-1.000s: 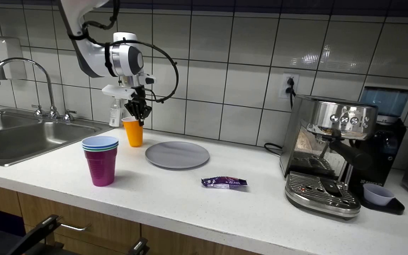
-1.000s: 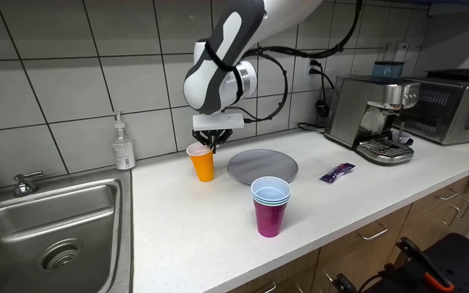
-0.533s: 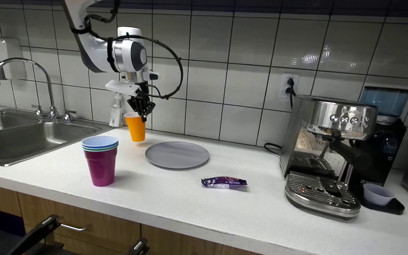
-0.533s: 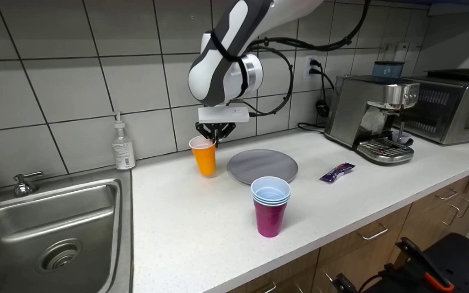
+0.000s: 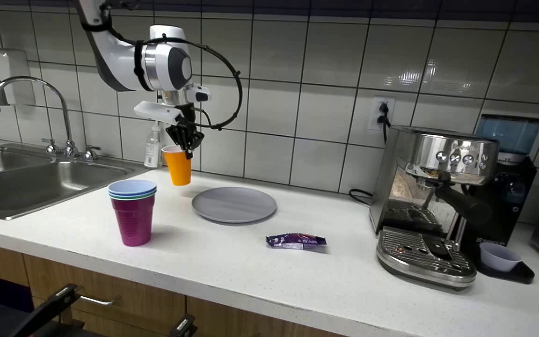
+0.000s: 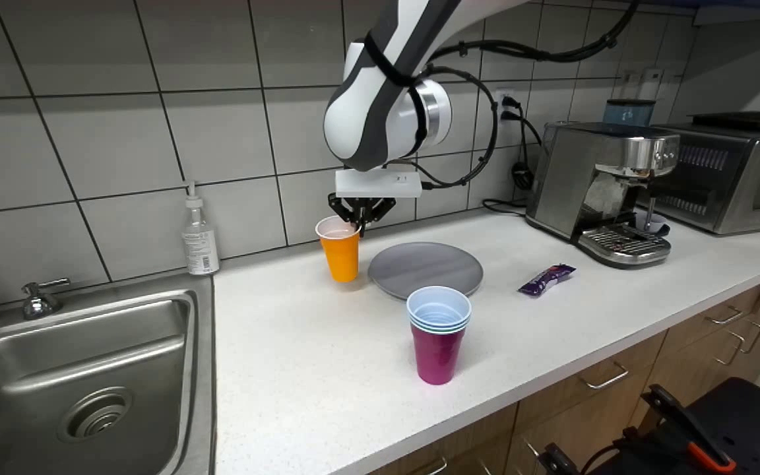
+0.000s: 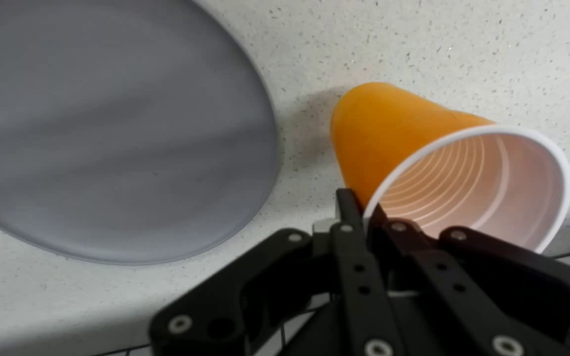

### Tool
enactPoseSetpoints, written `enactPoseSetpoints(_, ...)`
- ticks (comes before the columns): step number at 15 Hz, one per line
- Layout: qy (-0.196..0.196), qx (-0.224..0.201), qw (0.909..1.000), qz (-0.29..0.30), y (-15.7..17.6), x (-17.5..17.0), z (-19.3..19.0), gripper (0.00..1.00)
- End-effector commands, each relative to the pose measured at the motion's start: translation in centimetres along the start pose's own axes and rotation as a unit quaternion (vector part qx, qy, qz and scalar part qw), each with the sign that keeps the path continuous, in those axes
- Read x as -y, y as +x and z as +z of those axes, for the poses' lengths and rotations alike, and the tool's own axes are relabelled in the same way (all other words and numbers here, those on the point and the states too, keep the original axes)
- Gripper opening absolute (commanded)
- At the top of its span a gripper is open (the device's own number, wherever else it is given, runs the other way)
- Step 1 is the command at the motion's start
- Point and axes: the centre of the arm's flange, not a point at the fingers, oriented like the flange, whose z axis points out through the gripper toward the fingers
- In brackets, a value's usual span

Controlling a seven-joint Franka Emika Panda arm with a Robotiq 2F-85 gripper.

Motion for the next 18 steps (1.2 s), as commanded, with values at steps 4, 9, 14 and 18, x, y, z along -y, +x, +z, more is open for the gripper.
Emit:
enactPoseSetpoints(4, 0.002, -0.008, 0.9999, 0.008, -3.5, -3.2, -4.3, 0.01)
enactPoseSetpoints(9, 0.008, -0.011, 0.9999, 0.010, -4.4, -4.7, -6.5, 0.01)
enactPoseSetpoints(14, 0.014, -0.016, 0.9997, 0.010, -4.8, -6.0, -8.1, 0.01)
enactPoseSetpoints(18, 0.020, -0.022, 0.9996, -0.004, -5.6, -6.6, -9.4, 0.01)
